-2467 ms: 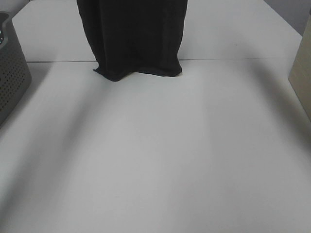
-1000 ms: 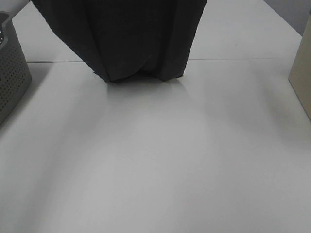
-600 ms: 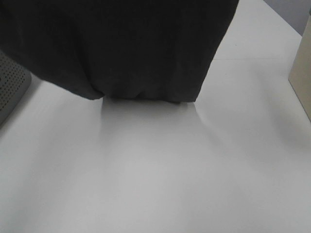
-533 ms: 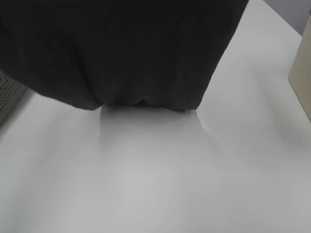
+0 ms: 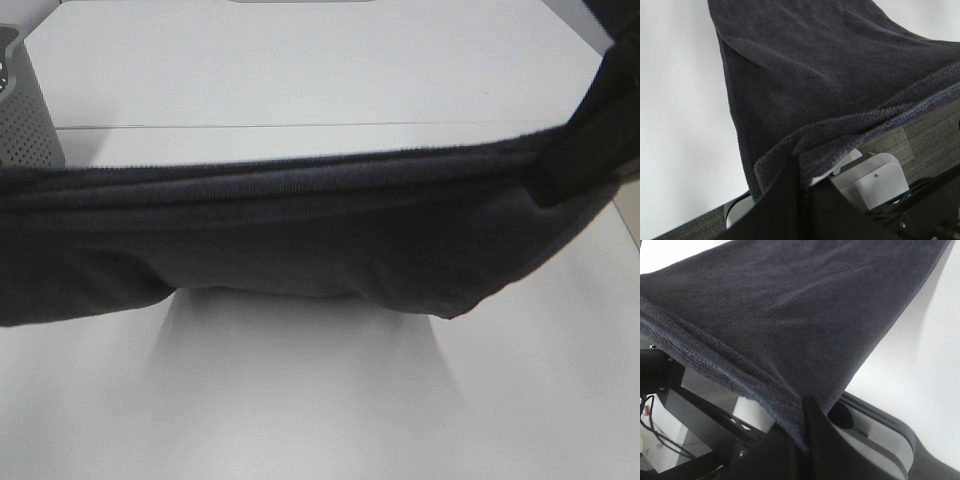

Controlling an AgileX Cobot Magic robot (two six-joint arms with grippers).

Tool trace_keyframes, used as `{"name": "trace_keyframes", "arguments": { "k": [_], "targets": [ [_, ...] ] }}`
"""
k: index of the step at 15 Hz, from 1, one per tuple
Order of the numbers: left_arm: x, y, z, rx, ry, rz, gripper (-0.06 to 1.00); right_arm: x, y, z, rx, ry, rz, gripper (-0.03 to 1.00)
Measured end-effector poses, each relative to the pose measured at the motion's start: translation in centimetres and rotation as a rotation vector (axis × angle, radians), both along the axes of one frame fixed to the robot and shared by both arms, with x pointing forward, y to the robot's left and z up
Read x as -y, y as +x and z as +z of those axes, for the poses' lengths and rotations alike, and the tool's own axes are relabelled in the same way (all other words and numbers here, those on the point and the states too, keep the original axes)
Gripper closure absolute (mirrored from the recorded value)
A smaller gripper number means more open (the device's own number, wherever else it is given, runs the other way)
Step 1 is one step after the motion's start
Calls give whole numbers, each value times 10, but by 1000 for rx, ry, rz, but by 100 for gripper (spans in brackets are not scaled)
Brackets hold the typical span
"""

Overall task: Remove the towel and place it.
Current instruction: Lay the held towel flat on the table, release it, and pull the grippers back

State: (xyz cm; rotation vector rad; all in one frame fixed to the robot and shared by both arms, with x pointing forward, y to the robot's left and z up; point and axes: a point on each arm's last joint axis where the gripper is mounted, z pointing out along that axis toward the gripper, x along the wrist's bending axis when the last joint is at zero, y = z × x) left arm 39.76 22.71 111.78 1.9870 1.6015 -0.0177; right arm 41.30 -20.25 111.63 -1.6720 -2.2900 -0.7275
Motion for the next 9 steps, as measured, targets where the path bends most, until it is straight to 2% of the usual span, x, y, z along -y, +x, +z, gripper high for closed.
{"name": "trace_keyframes", "arguments": {
  "k": [6,9],
  "targets": [
    [0,-27,-65,-225,-34,-21,94,3,-19,-54,-217,-19,-16,96],
    [1,-33,-84,-309,-44,-7,94,4,-29,-82,-338,-41,-21,96]
  ]
}}
